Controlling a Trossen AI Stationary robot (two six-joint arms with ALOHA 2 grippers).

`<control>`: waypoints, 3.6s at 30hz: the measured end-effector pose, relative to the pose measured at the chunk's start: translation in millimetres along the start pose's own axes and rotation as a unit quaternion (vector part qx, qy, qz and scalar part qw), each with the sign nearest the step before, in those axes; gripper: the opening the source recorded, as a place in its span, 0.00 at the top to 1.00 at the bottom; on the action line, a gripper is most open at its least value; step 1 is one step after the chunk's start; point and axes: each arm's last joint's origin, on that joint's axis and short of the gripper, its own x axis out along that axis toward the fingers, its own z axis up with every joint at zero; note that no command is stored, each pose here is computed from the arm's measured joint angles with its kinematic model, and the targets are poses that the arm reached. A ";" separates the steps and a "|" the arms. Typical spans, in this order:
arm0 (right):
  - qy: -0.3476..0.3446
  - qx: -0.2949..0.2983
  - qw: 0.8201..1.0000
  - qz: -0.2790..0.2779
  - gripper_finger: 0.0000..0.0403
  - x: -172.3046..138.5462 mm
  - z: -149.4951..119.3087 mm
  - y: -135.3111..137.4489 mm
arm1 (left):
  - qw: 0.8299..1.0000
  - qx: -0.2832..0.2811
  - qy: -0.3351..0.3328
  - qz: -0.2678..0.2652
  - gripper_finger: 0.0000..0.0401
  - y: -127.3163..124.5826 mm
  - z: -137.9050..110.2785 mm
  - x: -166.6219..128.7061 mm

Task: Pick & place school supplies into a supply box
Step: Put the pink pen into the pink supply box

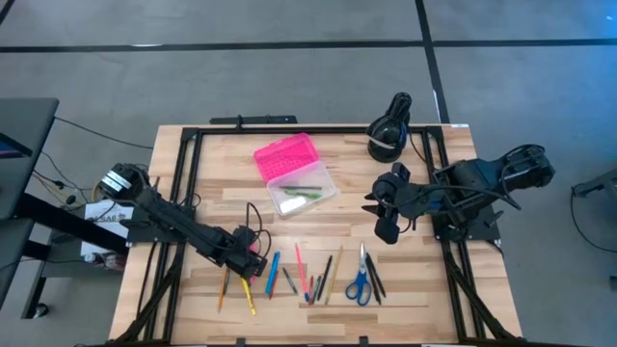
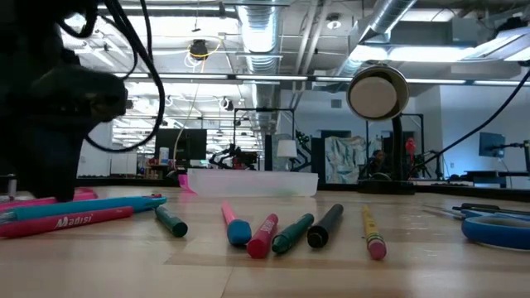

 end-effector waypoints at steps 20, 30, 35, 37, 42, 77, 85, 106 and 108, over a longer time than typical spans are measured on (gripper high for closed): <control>-0.008 0.004 1.000 -0.011 0.71 0.4 1.3 -1.3 | 0.998 0.046 0.024 0.023 0.80 1.4 11.8 8.3; -0.010 0.013 1.000 -0.011 0.71 0.3 1.5 -1.3 | 0.995 0.091 0.034 0.020 0.92 2.7 36.3 12.0; -0.010 0.024 1.000 -0.011 0.71 0.4 1.5 -1.2 | 0.992 0.124 0.003 0.028 0.90 4.9 53.1 14.7; -0.012 0.027 1.000 -0.010 0.71 0.3 1.9 -1.1 | 0.989 0.141 -0.017 0.034 0.89 6.2 60.3 15.7; -0.026 0.035 0.999 -0.002 0.71 0.2 5.0 0.5 | 0.979 0.197 -0.028 0.037 0.90 8.0 73.9 17.0; 0.021 0.019 0.999 -0.024 0.71 39.8 1.5 22.4 | 0.919 0.388 0.028 -0.053 0.93 -13.3 92.7 3.8; 0.021 0.018 0.999 -0.022 0.71 38.9 0.9 23.5 | 0.908 0.413 0.010 -0.074 0.93 -36.7 103.8 -19.7; 0.015 0.059 0.998 -0.020 0.71 39.0 1.9 24.0 | 0.907 0.378 -0.187 0.005 0.91 -12.7 236.1 -50.5; 0.015 0.059 0.998 -0.021 0.71 39.0 1.9 24.0 | 0.906 0.380 -0.187 0.009 0.91 -8.7 240.5 -50.7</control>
